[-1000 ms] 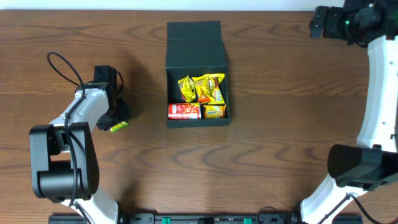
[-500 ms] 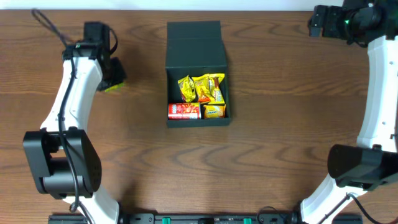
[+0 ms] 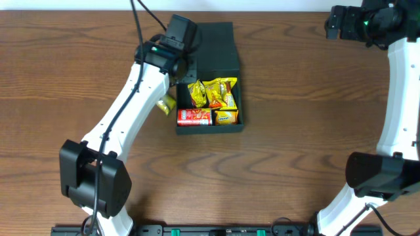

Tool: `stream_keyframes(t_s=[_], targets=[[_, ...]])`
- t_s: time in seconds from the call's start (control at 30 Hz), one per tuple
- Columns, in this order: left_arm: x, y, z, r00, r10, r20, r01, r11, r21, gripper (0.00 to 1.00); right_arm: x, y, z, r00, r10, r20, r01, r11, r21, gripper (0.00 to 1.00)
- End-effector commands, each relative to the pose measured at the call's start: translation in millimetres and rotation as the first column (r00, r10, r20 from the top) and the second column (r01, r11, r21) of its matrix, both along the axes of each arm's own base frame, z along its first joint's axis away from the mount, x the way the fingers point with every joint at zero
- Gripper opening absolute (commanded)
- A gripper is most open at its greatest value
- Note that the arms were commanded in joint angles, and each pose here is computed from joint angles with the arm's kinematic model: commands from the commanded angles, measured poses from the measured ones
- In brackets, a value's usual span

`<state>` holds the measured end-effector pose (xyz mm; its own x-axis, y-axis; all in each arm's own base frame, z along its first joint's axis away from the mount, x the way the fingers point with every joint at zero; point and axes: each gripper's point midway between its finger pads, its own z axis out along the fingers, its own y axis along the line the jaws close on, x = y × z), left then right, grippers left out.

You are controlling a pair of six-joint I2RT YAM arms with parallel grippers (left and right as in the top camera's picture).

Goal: Pack container
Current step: 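Lift the green Pandan snack toward the box's left side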

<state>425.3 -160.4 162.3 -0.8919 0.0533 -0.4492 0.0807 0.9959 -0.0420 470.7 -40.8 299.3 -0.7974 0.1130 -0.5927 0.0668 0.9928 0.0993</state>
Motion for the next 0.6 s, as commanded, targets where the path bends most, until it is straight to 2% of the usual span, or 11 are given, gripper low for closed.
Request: stream_keyframes(t_s=[0.0,0.07,0.13,0.23,0.37,0.47,0.57], targets=[[1,-2,-17,0.999,0.008,-0.043,-0.008,1.0,0.01,0.27,-2,-2,0,1.0,0.008,-0.002,-0.008,1.0,-0.002,0.99],[-1,1,-22,0.998,0.014,-0.061,-0.012,1.0,0.028,0.27,-2,-2,0,1.0,0.008,-0.003,-0.008,1.0,-0.002,0.99],[-2,18,-24,0.995,0.079,-0.064,-0.074,0.994,0.077,0.29,-3,-2,0,1.0,0.008,-0.005,-0.008,1.0,-0.002,0.99],[-9,57,-28,0.973,0.208,-0.101,-0.192,0.97,0.15,0.41,-3,-2,-1,1.0,0.008,-0.008,-0.008,1.0,-0.001,0.99],[-29,81,-49,0.862,0.452,-0.229,-0.45,0.891,0.065,0.41,-3,-2,-1,1.0,0.008,-0.01,-0.008,1.0,-0.001,0.99],[-38,87,-82,0.75,0.59,-0.299,-0.616,0.788,0.009,0.42,-3,-2,-1,1.0,0.009,-0.009,-0.009,1.0,-0.001,0.99],[-37,81,-111,0.715,0.628,-0.308,-0.671,0.74,-0.05,0.56,-3,-2,0,1.0,0.009,-0.007,-0.009,1.0,-0.001,0.99]])
